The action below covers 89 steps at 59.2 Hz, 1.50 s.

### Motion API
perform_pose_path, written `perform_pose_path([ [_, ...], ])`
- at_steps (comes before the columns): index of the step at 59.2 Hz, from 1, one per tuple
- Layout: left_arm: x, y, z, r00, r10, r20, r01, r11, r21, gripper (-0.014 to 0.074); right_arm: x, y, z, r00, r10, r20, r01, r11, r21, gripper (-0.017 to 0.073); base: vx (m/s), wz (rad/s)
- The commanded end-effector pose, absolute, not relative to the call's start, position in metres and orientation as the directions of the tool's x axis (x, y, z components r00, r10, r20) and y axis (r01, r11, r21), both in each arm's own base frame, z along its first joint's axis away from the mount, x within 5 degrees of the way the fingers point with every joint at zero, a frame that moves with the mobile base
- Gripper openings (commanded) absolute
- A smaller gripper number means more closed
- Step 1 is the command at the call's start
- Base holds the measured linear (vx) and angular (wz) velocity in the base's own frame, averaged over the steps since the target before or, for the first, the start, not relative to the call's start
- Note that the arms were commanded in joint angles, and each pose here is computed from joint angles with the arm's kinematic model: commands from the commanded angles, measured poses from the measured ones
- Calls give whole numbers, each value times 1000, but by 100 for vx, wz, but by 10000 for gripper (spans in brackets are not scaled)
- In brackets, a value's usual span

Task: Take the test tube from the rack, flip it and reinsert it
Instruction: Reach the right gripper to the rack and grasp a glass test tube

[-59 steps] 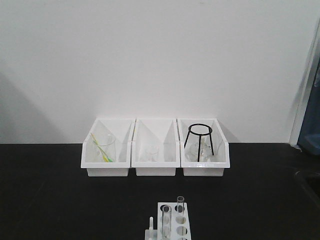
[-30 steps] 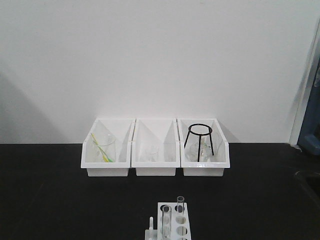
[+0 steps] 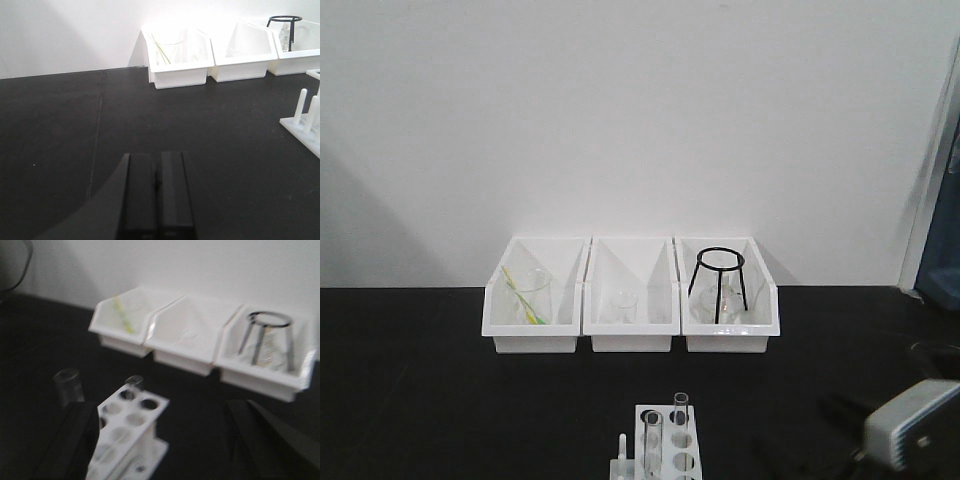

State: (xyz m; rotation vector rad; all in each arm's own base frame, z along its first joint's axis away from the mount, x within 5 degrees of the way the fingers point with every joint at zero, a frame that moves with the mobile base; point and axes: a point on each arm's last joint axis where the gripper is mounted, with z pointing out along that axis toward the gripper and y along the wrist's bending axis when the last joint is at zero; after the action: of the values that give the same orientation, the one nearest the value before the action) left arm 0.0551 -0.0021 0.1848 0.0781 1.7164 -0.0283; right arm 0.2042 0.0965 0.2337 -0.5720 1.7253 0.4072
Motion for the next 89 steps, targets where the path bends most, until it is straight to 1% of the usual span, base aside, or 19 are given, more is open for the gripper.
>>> perform_pose_path([
  [1,55,-3,194,-55,16,-998,80,997,11,-6,208,120,239,-55,-92,-994,-682,730,-30,552,0,0],
  [5,55,-3,194,-55,16,-998,80,997,11,-6,213,131,227,-26,-80,-996,-722,691,-37,552,0,0],
  [12,55,-3,194,-55,16,-998,80,997,11,-6,225,142,212,20,-46,-999,-752,657,-46,552,0,0],
  [31,55,-3,194,-55,16,-998,80,997,11,-6,275,168,202,56,-43,-998,-775,628,-70,547,0,0],
  [39,55,-3,194,-55,16,-998,80,997,11,-6,289,176,198,60,-42,-997,-779,623,-73,514,0,0],
  [42,55,-3,194,-55,16,-998,80,997,11,-6,292,177,196,59,-42,-997,-779,623,-72,487,0,0],
  [47,55,-3,194,-55,16,-998,80,997,11,-6,293,177,196,59,-40,-997,-779,622,-71,405,0,0],
  [50,55,-3,194,-55,16,-998,80,997,11,-6,293,177,196,59,-40,-997,-779,622,-71,337,0,0],
  [60,55,-3,194,-55,16,-998,80,997,11,-6,293,177,196,59,-40,-997,-779,622,-71,55,0,0],
  [63,55,-3,194,-55,16,-998,80,997,11,-6,293,177,196,59,-40,-997,-779,622,-71,-15,0,0],
  [70,55,-3,194,-55,16,-998,80,997,11,-6,292,177,200,59,-26,-998,-780,623,-62,-16,0,0],
  [76,55,-3,194,-55,16,-998,80,997,11,-6,289,176,215,62,17,-998,-778,628,-37,-15,0,0],
  [82,55,-3,194,-55,16,-998,80,997,11,-6,288,173,247,83,51,-995,-766,642,-31,-15,0,0],
  [89,55,-3,194,-55,16,-998,80,997,11,-6,286,168,302,133,71,-989,-732,680,-50,-13,0,0],
])
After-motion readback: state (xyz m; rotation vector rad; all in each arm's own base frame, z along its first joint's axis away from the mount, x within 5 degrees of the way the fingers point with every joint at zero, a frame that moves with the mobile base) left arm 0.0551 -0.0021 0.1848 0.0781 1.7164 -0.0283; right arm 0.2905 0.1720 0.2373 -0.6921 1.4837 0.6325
